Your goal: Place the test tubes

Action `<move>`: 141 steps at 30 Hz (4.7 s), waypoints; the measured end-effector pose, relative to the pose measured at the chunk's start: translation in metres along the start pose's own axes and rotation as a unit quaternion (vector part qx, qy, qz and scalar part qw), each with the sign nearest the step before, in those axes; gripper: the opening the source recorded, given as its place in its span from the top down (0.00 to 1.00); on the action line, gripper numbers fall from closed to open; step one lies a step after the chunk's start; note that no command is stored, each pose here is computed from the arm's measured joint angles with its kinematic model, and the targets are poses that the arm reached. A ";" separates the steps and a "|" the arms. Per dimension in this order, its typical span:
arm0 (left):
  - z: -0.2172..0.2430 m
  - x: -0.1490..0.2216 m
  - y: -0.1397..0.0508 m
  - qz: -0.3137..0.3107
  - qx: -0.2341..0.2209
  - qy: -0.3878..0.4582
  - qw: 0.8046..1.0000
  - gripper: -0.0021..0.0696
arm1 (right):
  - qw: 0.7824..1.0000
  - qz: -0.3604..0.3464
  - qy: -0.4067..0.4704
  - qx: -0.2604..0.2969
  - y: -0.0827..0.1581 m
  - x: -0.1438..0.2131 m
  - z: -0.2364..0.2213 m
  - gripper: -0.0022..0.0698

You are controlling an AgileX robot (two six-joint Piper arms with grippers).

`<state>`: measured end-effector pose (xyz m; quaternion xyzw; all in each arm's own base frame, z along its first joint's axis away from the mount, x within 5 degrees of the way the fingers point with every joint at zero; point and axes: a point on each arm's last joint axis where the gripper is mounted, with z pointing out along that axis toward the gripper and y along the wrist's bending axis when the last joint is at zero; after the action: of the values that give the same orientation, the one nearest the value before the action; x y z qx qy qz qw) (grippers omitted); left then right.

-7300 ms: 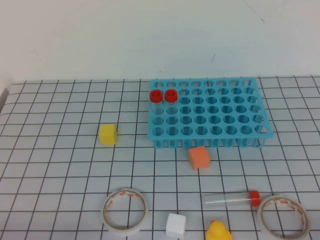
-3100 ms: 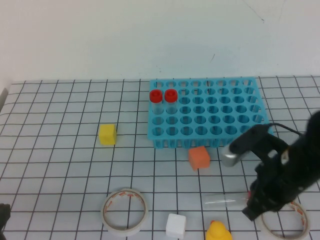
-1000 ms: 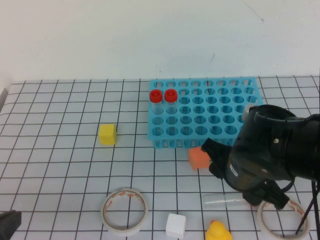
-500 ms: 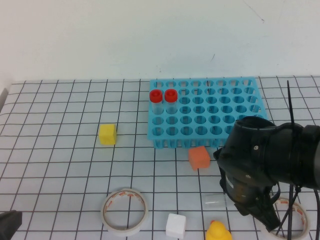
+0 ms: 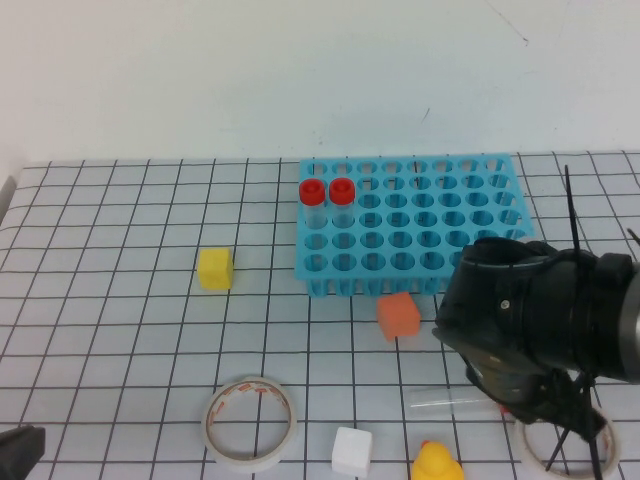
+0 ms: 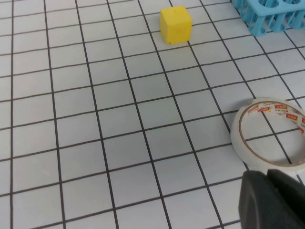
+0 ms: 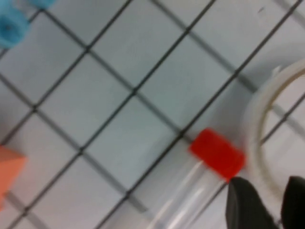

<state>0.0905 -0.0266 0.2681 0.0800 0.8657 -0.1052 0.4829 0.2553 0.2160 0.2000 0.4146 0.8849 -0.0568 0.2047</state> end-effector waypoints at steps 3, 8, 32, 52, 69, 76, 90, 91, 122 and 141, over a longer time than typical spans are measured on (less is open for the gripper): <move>0.000 0.001 0.000 0.000 0.001 0.007 1.000 0.97 | 0.999 -0.037 -0.019 0.035 -0.006 -0.003 0.001 0.84; 0.000 0.003 0.000 0.000 0.002 0.015 1.000 0.97 | 0.995 -0.062 -0.031 0.067 -0.011 -0.005 -0.001 0.96; -0.002 0.019 -0.002 0.000 0.011 0.102 0.995 0.97 | 0.993 0.019 0.113 -0.010 0.020 0.012 -0.046 0.97; -0.002 0.019 -0.002 0.000 0.011 0.107 0.994 0.97 | 0.995 0.020 0.098 0.015 0.015 0.009 -0.045 0.97; -0.002 0.019 -0.002 0.001 0.010 0.107 0.994 0.97 | 0.975 0.201 0.089 0.045 0.013 0.009 -0.045 0.39; -0.002 0.019 -0.002 0.001 0.010 0.107 0.994 0.97 | 0.973 0.221 0.056 0.033 0.014 0.004 -0.043 0.32; -0.002 0.019 -0.002 0.001 0.010 0.107 0.994 0.97 | 0.966 0.248 0.008 0.069 0.025 0.016 -0.003 0.31; -0.002 0.019 -0.002 0.001 0.010 0.107 0.994 0.97 | 0.965 0.252 0.010 0.068 0.026 0.016 -0.001 0.31; -0.002 0.020 -0.002 0.001 0.011 0.109 0.994 0.97 | 0.951 0.281 0.084 0.097 0.039 0.005 0.049 0.31; -0.002 0.020 -0.002 0.001 0.011 0.109 0.994 0.97 | 0.960 0.247 0.094 0.092 0.043 0.004 0.051 0.64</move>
<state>0.0779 -0.0271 0.2525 0.0967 0.9121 -0.1047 0.3845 0.3016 0.2331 0.1549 0.6410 0.7610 -0.0460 0.0890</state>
